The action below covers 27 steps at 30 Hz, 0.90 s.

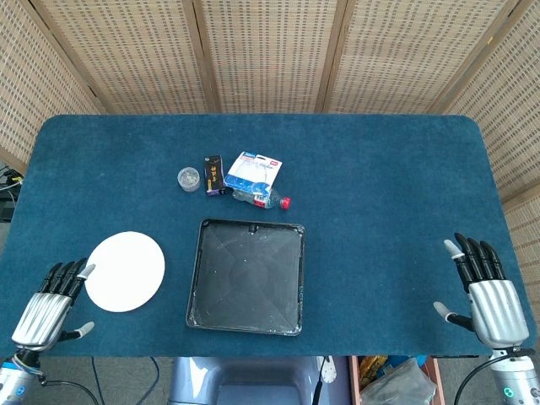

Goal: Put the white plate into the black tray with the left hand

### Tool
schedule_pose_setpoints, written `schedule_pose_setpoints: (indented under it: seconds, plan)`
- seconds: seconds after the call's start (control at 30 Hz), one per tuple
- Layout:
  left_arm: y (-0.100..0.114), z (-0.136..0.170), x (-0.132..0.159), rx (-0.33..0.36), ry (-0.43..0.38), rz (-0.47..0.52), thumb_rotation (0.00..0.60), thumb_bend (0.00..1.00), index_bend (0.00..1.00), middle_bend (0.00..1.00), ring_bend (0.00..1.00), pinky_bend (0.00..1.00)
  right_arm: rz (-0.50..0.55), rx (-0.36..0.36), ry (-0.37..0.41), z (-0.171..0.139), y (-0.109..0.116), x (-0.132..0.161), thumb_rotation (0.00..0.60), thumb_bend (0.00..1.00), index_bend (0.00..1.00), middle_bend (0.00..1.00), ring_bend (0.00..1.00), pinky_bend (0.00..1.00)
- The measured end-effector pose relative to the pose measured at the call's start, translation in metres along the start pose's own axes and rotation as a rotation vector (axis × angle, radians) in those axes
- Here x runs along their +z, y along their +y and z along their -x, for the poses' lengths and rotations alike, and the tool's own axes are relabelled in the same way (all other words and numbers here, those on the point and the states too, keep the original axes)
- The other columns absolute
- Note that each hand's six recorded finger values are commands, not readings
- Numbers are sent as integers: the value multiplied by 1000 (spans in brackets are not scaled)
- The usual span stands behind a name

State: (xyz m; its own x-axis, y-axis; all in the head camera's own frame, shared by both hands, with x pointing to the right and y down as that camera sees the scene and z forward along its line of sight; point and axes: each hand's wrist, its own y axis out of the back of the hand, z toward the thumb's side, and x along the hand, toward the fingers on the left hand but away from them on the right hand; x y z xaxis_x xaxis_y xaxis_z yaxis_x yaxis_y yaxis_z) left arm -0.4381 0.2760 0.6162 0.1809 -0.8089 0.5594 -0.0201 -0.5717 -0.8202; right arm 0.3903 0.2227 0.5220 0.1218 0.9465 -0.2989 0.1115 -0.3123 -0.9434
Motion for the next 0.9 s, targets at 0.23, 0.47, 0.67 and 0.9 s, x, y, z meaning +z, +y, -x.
schedule_pose_setpoints:
  seconds: [0.23, 0.47, 0.67, 0.9]
  plan:
    - [-43, -16, 2, -40, -33, 56, 600, 0, 0, 0, 0, 0, 12, -2, -1, 1, 2, -1, 600, 0, 0, 0, 0, 0]
    - [-61, -33, 4, -60, -50, 70, 600, 1, 0, 0, 0, 0, 27, 1, -6, 2, 4, -3, 600, 0, 0, 0, 0, 0]
    - [-68, -44, 5, -65, -46, 51, 600, 106, 14, 0, 0, 0, 37, 1, -10, 2, 6, -6, 600, 0, 0, 0, 0, 0]
    - [-70, -48, 2, -63, -40, 55, 600, 186, 63, 0, 0, 0, 40, 8, -9, 2, 6, -6, 600, 0, 0, 0, 0, 0]
